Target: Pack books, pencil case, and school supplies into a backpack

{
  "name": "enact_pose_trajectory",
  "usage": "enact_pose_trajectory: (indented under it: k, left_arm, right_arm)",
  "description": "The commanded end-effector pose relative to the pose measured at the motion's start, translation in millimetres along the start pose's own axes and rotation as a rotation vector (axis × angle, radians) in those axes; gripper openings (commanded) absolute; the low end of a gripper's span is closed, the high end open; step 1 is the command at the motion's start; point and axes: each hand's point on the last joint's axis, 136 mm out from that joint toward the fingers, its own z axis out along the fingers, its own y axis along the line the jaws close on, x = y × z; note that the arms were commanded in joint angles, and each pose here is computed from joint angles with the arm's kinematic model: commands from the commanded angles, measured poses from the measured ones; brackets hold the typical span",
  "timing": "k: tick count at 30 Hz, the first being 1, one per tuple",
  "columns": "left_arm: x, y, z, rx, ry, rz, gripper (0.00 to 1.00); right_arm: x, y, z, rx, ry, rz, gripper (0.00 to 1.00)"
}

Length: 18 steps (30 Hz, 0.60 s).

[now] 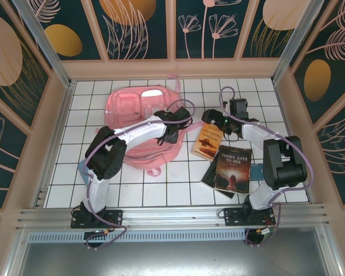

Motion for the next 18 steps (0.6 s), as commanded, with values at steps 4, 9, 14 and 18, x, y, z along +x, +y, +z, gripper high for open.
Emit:
enact_pose_trajectory:
  k: [4,9,14,18]
  left_arm:
    - [9,15,3,-0.082,0.052,0.13,0.52]
    - [14,11,8,-0.064,0.075,0.172,0.61]
    - [20,10,19,-0.078,0.097,0.222,0.61]
    - [9,9,16,-0.085,0.064,0.216,0.44]
  right_arm:
    - [-2,7,-2,-0.046,-0.015,0.027,0.97]
    - [0,5,-3,-0.046,-0.012,0.034,0.96]
    - [1,5,-5,-0.047,-0.02,0.036,0.95]
    - [-2,5,-7,-0.039,-0.034,0.027,0.95]
